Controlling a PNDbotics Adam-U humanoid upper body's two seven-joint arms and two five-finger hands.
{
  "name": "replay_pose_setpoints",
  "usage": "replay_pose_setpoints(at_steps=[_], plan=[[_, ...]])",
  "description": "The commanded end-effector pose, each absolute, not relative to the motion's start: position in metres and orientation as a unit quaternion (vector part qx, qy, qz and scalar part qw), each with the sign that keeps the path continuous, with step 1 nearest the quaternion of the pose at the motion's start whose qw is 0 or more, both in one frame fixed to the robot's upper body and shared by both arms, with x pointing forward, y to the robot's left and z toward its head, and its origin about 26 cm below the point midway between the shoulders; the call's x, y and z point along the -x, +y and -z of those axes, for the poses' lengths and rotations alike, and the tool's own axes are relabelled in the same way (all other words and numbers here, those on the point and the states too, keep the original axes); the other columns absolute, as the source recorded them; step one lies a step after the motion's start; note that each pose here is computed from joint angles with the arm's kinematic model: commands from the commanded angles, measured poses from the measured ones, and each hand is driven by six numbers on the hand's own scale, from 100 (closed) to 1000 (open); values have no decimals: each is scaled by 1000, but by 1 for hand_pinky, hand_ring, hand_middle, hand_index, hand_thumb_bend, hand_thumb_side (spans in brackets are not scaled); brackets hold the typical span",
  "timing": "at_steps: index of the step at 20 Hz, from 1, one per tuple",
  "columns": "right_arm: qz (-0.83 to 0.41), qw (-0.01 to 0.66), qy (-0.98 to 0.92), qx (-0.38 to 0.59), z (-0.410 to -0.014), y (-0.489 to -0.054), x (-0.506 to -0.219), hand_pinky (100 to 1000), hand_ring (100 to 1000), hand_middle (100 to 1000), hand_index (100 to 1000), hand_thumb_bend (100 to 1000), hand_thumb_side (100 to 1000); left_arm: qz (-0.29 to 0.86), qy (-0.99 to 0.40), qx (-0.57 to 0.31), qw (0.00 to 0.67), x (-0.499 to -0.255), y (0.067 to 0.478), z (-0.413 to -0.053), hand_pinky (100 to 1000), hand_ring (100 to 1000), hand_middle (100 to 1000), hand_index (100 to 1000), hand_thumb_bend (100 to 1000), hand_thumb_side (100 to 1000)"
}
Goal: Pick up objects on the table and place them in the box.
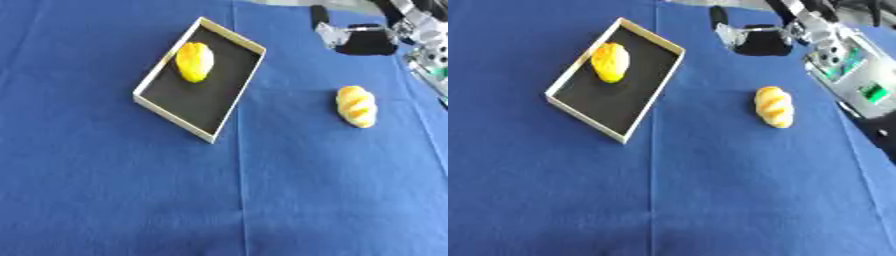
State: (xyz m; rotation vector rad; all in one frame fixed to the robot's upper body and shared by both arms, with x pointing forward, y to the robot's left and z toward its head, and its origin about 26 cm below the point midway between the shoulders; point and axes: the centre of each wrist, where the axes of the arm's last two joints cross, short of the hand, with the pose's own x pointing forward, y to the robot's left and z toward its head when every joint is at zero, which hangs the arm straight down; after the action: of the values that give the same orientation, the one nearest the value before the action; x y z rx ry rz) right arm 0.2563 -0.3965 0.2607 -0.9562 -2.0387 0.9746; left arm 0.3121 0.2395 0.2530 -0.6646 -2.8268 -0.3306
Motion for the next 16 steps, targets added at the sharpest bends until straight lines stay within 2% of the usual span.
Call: replay_pose_setpoints(at_steps=[1, 8, 11, 16], plan=[[-399, 334, -758, 394, -257, -403, -248, 891, 848, 784, 888, 100, 100, 122, -965, 208, 103, -308, 247, -259, 814, 810, 783, 878, 100, 645], [-486, 382, -667, 416, -184, -409, -225, 893, 859, 804, 899, 100, 174, 118, -965, 203, 114, -308, 247, -256, 813, 810, 783, 878, 100, 647], [-496, 404, -636, 431, -168, -408, -217, 893, 861, 808, 904, 100, 205, 117, -965, 203, 119, -308, 247, -254, 813, 809, 784, 878, 100, 647], [-475, 446, -602, 462, -156, -408, -211, 894, 858, 799, 904, 100, 192, 116, -965, 200, 121, -308, 247, -252, 813, 809, 785, 878, 100, 646]])
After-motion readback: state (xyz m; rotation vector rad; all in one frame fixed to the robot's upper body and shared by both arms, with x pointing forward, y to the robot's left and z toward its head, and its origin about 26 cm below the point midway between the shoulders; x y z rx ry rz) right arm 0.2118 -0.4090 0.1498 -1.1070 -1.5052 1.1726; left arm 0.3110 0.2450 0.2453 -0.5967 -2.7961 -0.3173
